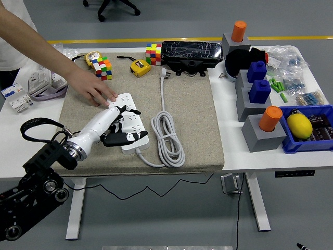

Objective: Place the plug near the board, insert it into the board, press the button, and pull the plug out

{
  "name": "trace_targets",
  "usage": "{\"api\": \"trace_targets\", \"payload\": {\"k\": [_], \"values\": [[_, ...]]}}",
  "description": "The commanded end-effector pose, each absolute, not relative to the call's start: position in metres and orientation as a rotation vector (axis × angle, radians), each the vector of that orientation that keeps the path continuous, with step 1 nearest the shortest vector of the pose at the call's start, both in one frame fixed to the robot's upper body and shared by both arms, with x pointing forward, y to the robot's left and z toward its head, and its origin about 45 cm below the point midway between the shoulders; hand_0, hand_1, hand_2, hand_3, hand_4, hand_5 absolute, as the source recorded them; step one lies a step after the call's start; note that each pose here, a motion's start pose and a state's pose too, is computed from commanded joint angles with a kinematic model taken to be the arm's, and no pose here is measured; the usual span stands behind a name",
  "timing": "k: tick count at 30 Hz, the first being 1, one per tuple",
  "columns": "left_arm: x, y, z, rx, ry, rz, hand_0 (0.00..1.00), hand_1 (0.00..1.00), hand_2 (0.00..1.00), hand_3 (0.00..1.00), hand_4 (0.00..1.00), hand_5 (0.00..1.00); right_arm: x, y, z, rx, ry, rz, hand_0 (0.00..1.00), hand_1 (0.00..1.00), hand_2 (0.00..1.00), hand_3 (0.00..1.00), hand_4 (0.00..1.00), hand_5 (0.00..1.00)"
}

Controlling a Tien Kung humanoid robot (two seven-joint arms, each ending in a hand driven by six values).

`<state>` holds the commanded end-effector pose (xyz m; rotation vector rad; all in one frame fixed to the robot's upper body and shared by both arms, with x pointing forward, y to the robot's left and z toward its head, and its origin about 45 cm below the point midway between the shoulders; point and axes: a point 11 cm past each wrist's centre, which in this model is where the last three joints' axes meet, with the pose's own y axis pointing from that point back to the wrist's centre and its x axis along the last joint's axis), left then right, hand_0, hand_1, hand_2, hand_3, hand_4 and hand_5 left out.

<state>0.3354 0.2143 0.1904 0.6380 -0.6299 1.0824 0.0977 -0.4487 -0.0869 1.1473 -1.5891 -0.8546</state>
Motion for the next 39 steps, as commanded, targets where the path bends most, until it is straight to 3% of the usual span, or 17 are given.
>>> {"api": "trace_targets", "payload": {"k": [17, 20, 23, 24, 39], "values": [[0.336, 0.214, 0.185, 0.675, -0.603, 1.063, 0.166, 0.111, 0.195, 0.663, 0.869, 0.537, 0.098, -0.449, -0.087, 1.147, -1.587, -0.853, 0.654, 0.651, 0.658, 0.57, 0.992, 0.561], [0.335, 0.214, 0.182, 0.694, -0.592, 1.053, 0.125, 0.069, 0.181, 0.665, 0.851, 0.508, 0.098, -0.449, -0.087, 1.146, -1.588, -0.853, 0.654, 0.651, 0.658, 0.571, 0.992, 0.561], [0.334, 0.213, 0.176, 0.748, -0.581, 1.023, 0.125, 0.069, 0.181, 0.665, 0.851, 0.508, 0.097, -0.449, -0.087, 1.147, -1.587, -0.853, 0.654, 0.651, 0.658, 0.571, 0.992, 0.561], [0.334, 0.213, 0.173, 0.77, -0.582, 1.01, 0.087, 0.061, 0.137, 0.71, 0.847, 0.496, 0.097, -0.449, -0.087, 1.147, -1.587, -0.853, 0.654, 0.651, 0.658, 0.571, 0.993, 0.562], [0.33, 0.218, 0.15, 0.977, -0.602, 0.9, 0.079, 0.062, 0.134, 0.696, 0.849, 0.497, 0.098, -0.45, -0.087, 1.147, -1.589, -0.853, 0.653, 0.651, 0.658, 0.572, 0.993, 0.561]]}}
